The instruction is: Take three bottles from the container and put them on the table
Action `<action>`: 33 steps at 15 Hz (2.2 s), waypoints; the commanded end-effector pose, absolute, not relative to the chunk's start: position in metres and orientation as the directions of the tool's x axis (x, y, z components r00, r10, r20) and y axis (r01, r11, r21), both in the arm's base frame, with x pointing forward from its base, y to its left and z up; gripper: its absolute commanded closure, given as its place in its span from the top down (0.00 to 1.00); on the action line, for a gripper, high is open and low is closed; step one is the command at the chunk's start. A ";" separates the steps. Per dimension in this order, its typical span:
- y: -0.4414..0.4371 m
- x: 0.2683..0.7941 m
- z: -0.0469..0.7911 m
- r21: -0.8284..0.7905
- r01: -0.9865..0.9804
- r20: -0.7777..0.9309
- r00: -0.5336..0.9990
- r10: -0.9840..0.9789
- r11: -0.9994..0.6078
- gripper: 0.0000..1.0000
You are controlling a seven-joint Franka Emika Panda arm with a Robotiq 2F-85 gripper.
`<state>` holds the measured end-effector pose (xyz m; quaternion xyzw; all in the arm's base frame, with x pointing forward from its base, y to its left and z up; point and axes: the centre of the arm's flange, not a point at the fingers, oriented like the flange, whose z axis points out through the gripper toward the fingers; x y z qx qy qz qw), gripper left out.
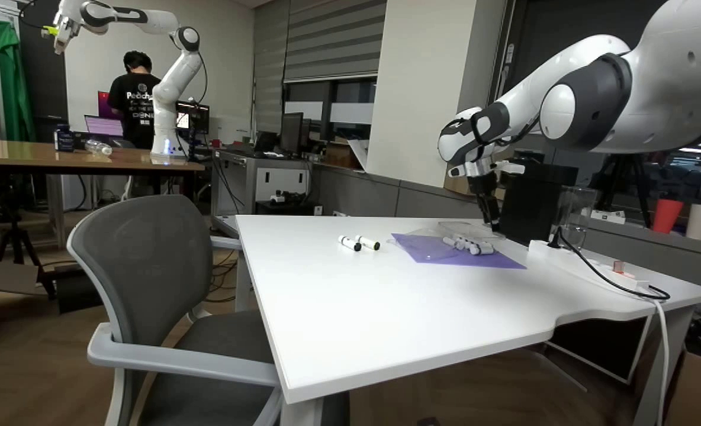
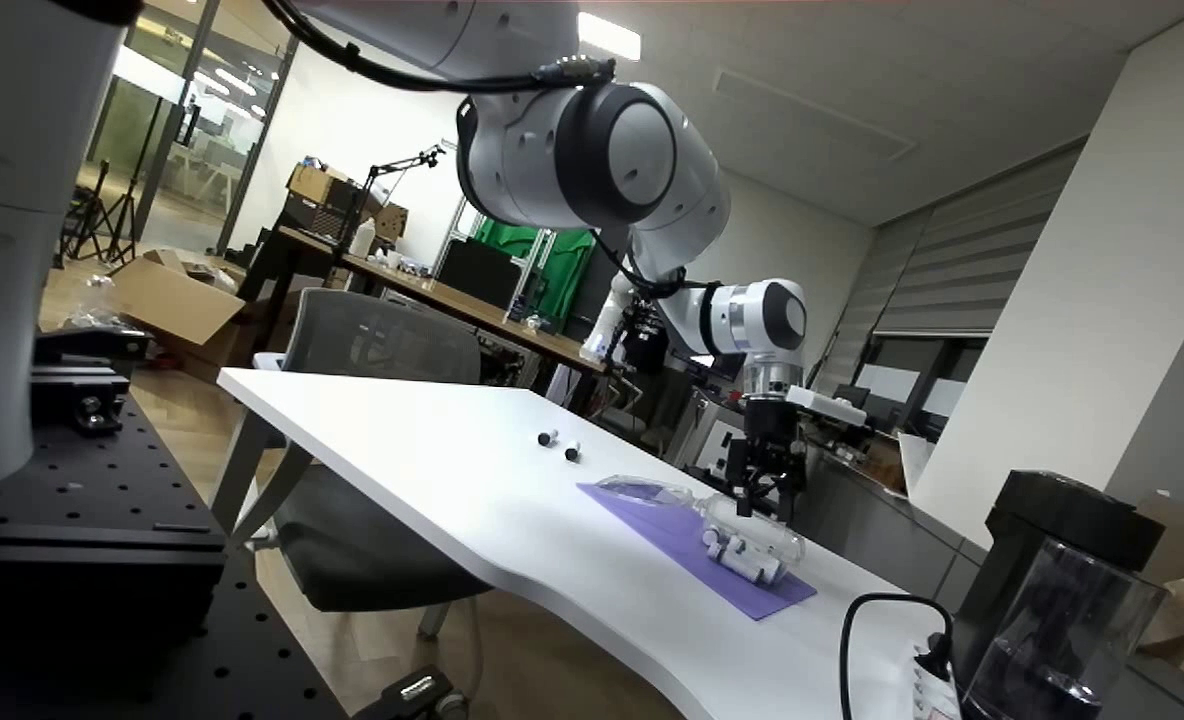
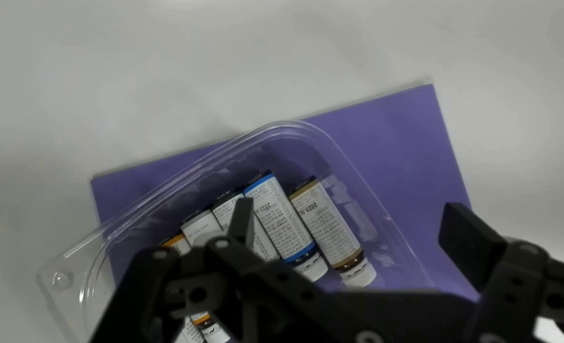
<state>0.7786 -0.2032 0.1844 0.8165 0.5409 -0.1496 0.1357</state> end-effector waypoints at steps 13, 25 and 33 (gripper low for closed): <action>-0.249 0.797 0.198 0.185 0.955 -0.169 0.263 0.950 -0.231 1.00; -0.227 0.813 0.172 0.205 0.970 -0.118 0.155 0.981 -0.128 1.00; -0.220 0.816 0.139 0.170 0.978 -0.115 0.140 0.983 -0.119 1.00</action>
